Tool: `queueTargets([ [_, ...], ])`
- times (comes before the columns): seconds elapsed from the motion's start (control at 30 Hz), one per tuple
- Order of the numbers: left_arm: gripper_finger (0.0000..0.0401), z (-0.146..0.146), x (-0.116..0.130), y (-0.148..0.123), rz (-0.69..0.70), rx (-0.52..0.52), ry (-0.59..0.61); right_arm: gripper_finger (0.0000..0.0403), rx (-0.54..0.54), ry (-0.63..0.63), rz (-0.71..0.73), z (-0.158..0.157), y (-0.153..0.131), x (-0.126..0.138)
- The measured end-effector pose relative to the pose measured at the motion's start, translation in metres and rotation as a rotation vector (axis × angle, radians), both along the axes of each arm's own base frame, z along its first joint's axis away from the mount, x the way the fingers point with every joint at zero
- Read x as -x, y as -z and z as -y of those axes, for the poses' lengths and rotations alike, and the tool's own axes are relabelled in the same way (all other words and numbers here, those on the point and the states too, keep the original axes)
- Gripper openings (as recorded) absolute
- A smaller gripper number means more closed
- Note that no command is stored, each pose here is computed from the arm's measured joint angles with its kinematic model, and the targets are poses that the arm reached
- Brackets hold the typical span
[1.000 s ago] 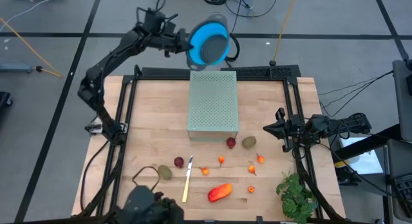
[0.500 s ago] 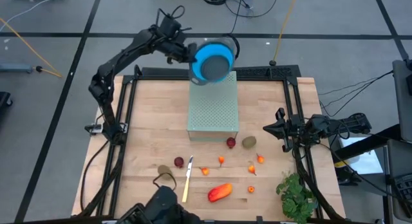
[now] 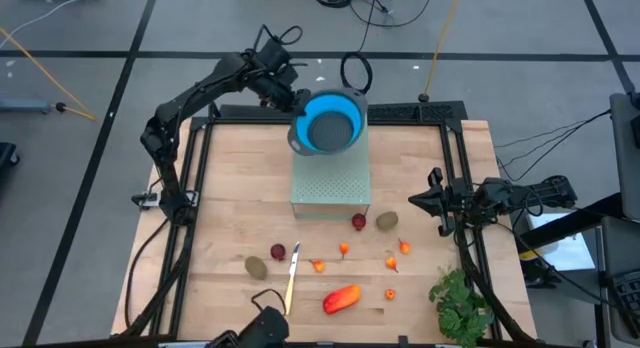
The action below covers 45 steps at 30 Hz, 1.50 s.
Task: Pick & Place Fruit
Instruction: Put the blue strainer bowl on the shelf
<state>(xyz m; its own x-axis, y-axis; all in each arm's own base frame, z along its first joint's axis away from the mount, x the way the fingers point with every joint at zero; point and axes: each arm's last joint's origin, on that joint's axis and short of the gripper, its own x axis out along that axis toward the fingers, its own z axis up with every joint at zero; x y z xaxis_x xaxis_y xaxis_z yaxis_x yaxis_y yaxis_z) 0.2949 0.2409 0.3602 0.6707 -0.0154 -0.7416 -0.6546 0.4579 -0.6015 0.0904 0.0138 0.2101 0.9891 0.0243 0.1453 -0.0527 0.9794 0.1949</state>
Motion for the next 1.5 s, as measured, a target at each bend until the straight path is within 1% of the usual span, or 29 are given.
queueTargets([
  [0.2,0.0005,0.006,-0.003,0.0,0.013,-0.039,0.09,0.0004,0.0,0.0,0.0,0.0,0.0,0.0],
  [0.37,0.0005,0.008,-0.005,0.0,0.014,-0.046,0.105,0.0004,0.0,0.0,0.0,0.0,0.0,0.0],
  [0.67,0.0005,0.004,-0.003,-0.001,0.006,-0.063,0.078,0.0004,0.0,0.0,0.0,0.0,0.0,0.0],
  [1.07,0.0005,-0.007,0.0,0.004,0.005,-0.031,0.016,0.0004,0.0,0.0,0.0,0.0,0.0,0.0],
  [1.17,0.0005,-0.009,-0.002,0.008,-0.001,-0.014,0.01,0.0004,0.0,0.0,0.0,0.0,0.0,0.0],
  [1.4,0.0005,-0.017,-0.015,0.027,-0.021,0.027,0.002,0.0004,0.0,-0.001,0.0,0.0,0.0,0.0],
  [1.5,0.0005,-0.019,-0.017,0.031,-0.03,0.028,-0.003,0.0004,0.0,-0.001,0.0,0.0,0.0,0.0],
])
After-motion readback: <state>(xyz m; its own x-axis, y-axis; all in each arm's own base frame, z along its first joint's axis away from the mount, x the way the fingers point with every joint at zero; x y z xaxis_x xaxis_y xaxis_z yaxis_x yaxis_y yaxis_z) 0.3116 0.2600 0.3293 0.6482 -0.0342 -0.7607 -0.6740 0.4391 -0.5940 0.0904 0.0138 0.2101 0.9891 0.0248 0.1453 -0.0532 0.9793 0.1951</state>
